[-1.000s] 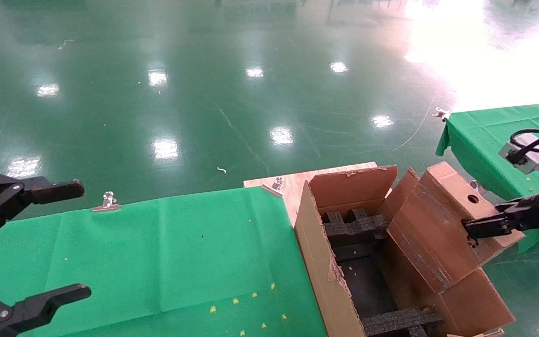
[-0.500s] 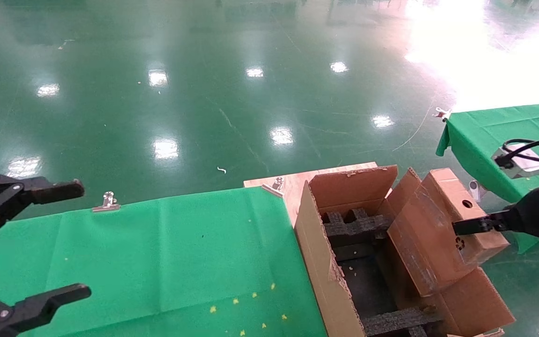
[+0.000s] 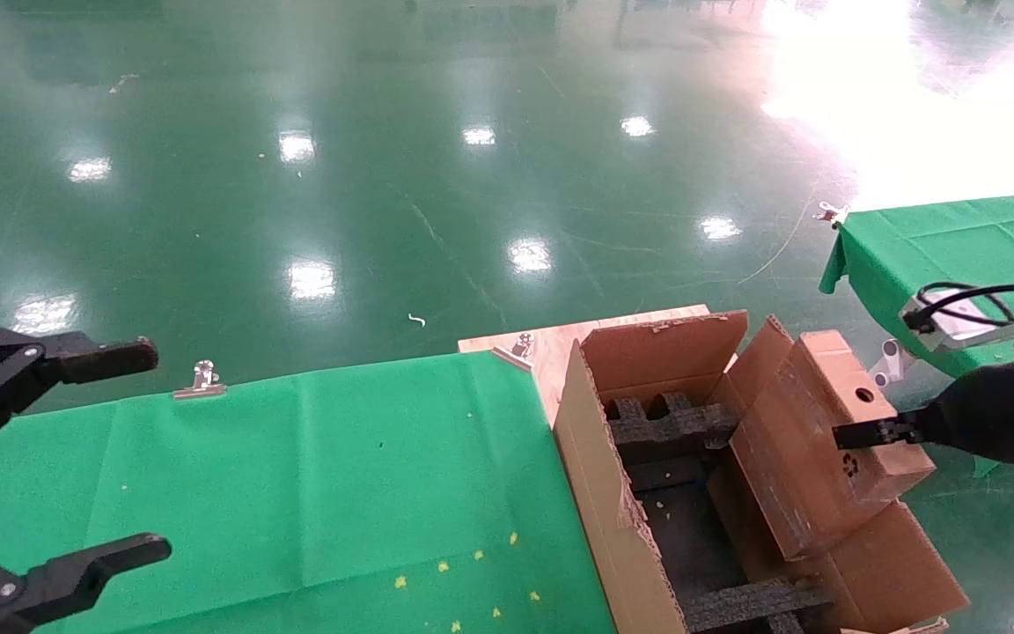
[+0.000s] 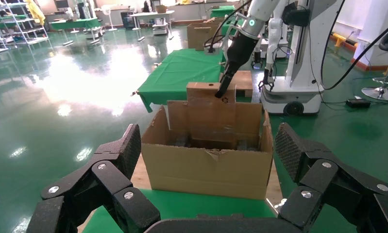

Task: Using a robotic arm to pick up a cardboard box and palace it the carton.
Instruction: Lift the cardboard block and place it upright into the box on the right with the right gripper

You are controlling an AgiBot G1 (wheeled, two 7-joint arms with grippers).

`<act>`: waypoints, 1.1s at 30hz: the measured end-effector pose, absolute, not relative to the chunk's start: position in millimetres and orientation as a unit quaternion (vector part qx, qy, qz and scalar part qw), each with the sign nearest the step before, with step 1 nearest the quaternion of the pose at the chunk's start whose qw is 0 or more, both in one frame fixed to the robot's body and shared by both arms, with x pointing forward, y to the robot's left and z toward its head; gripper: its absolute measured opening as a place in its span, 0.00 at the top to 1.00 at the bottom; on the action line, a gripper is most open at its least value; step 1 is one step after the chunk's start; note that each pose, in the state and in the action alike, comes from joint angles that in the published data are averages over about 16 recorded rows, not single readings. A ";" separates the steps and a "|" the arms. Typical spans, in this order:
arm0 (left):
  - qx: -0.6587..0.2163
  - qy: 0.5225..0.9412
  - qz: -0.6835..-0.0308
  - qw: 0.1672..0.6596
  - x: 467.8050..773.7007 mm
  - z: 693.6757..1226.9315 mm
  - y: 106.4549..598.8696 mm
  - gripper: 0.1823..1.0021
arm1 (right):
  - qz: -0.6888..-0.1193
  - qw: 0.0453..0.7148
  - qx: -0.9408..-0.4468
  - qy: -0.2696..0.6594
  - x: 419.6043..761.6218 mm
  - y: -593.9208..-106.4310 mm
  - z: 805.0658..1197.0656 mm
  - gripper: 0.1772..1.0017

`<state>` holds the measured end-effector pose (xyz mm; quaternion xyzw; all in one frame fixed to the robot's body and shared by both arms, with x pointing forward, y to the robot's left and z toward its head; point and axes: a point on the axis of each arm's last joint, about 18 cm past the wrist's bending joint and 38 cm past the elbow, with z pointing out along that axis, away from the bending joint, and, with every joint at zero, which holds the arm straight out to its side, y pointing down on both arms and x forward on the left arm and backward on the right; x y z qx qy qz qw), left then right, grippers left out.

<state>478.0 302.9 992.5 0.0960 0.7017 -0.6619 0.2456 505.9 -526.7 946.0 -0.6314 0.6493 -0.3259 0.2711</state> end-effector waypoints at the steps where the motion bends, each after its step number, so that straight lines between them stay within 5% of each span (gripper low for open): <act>1: 0.096 0.702 -0.662 0.246 478.0 992.5 302.9 0.00 | -0.326 0.270 -0.631 0.650 507.0 -526.5 944.2 0.74; 33: 0.096 0.702 -0.662 0.246 478.0 992.5 302.9 0.00 | -0.331 0.232 -0.645 0.648 546.8 -513.7 868.3 0.75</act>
